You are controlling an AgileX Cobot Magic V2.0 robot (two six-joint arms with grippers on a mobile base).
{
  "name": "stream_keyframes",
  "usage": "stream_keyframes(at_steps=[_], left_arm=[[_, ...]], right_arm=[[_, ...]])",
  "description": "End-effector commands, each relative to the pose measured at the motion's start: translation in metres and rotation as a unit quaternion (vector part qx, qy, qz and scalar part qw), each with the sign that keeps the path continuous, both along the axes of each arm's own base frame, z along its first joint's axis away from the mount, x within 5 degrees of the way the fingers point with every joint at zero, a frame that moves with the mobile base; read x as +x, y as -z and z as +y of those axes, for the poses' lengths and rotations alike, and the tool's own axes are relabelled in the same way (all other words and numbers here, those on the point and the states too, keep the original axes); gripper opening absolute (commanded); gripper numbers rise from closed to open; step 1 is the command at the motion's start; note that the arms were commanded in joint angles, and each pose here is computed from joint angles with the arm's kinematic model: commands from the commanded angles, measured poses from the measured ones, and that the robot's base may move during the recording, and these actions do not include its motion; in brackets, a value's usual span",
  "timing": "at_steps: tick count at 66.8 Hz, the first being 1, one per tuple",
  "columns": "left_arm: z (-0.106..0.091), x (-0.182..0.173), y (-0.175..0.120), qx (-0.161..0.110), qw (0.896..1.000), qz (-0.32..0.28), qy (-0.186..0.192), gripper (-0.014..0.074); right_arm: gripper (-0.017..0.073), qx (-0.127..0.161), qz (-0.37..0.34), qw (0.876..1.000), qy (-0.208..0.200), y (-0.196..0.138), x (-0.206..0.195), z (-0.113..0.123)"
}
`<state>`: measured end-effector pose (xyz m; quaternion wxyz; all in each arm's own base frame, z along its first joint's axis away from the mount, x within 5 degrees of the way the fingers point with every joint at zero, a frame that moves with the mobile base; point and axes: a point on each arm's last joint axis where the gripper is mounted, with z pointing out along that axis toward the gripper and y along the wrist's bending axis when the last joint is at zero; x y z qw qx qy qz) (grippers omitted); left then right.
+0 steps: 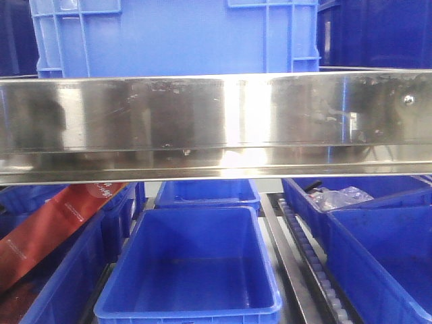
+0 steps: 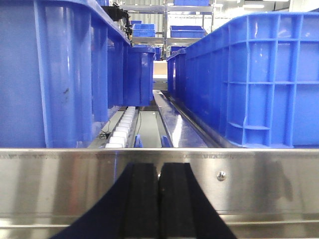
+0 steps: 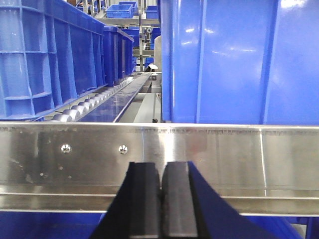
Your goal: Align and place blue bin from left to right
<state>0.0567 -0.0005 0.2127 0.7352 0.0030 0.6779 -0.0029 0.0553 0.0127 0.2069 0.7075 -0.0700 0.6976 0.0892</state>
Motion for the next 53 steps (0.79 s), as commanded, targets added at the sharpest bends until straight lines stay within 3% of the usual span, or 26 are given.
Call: stream_keyframes(at_steps=[1, 53], left_arm=[[0.0002, -0.0007, -0.0018, -0.002, 1.0, -0.01, -0.002, -0.0111], [0.0002, -0.0007, -0.0021, 0.001, 1.0, -0.012, -0.002, -0.0111]], right_arm=[[-0.0069, 0.007, -0.008, 1.0, 0.003, -0.0015, -0.0003, -0.0004], [-0.0069, 0.007, -0.008, 1.0, 0.003, -0.0015, -0.0003, -0.0004]])
